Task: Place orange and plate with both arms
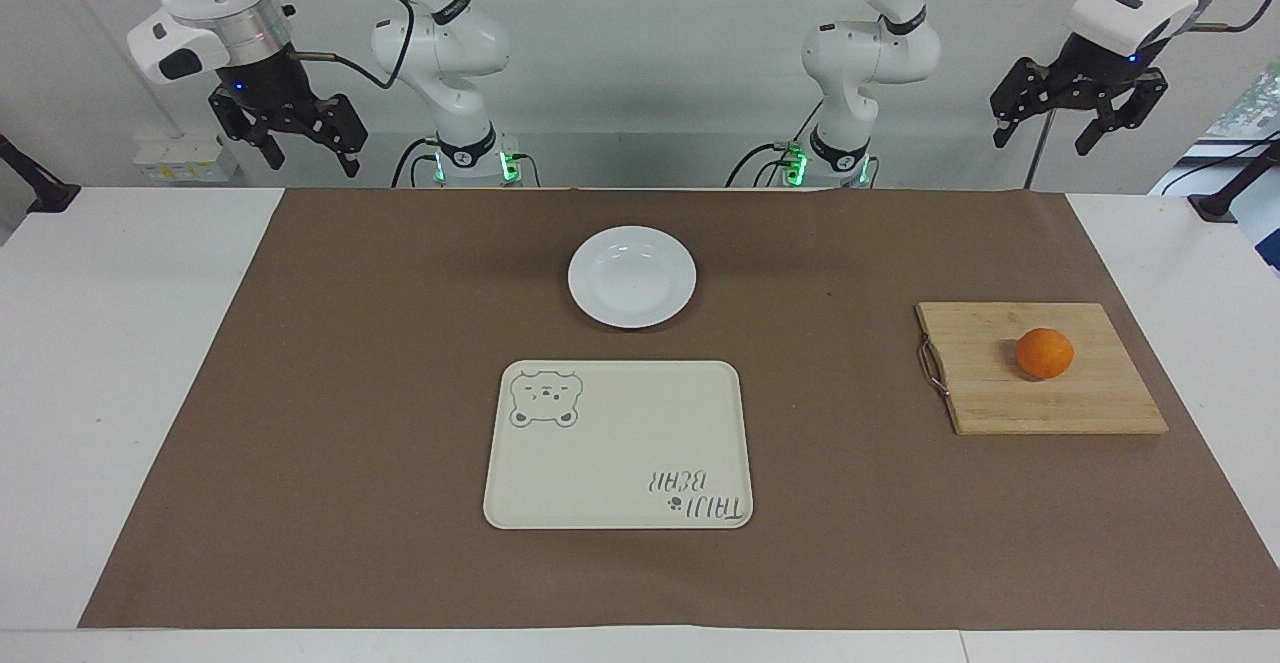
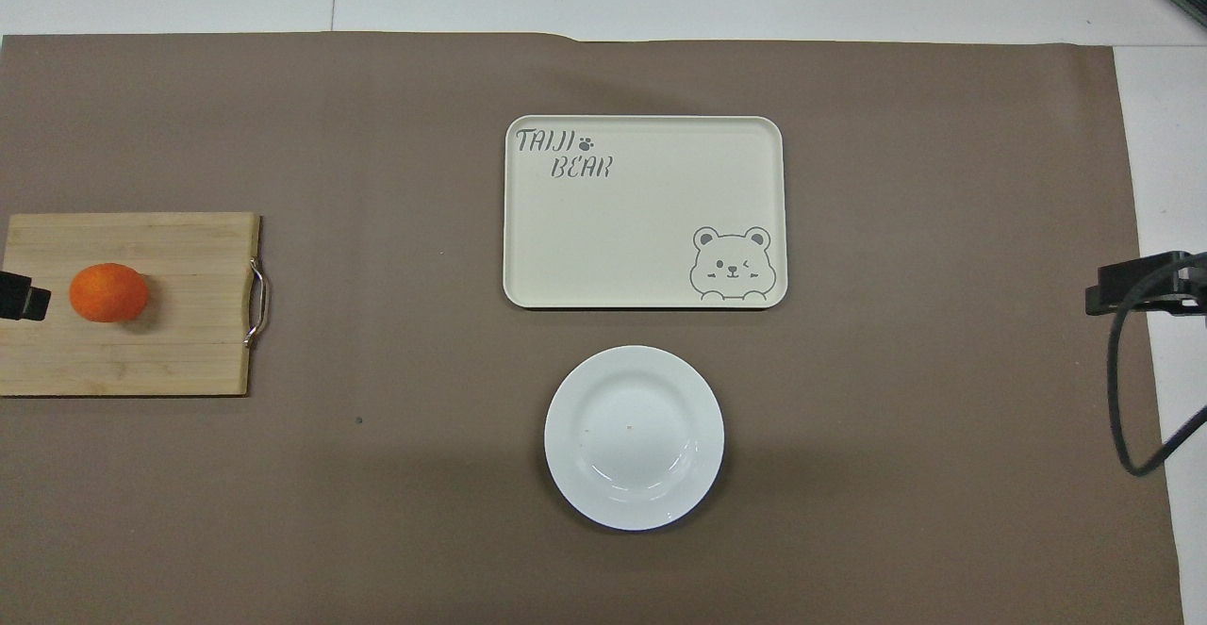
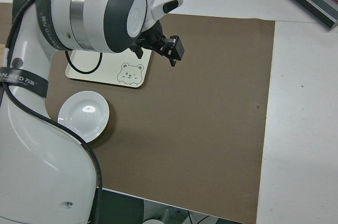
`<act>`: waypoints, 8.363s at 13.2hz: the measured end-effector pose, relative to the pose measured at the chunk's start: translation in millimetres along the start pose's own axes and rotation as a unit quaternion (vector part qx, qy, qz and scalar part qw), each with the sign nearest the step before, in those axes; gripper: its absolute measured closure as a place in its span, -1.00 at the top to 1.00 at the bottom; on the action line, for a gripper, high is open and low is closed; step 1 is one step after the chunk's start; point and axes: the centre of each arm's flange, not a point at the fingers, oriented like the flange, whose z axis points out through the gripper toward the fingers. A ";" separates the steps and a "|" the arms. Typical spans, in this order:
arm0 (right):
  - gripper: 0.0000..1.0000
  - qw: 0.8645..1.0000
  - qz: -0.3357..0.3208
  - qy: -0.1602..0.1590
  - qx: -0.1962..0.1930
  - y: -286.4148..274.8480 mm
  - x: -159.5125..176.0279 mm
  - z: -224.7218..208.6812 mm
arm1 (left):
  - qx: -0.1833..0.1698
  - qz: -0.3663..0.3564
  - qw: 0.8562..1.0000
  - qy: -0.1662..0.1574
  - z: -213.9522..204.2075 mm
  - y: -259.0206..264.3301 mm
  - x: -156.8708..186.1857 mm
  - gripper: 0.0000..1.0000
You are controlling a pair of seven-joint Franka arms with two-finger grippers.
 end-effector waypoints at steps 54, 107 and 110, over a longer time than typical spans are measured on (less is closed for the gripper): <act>1.00 1.000 0.000 0.000 0.000 0.0 0.0 0.0 | -0.071 0.037 0.997 -0.014 245.0 283.8 20.3 0.59; 1.00 0.870 -0.063 -0.021 0.488 -88.0 -55.2 377.3 | -0.014 0.059 0.998 -0.019 31.3 -20.5 22.3 1.00; 1.00 0.868 -0.088 -0.023 0.488 -89.5 -65.3 398.3 | -0.015 0.048 0.999 -0.021 31.8 -27.3 20.3 1.00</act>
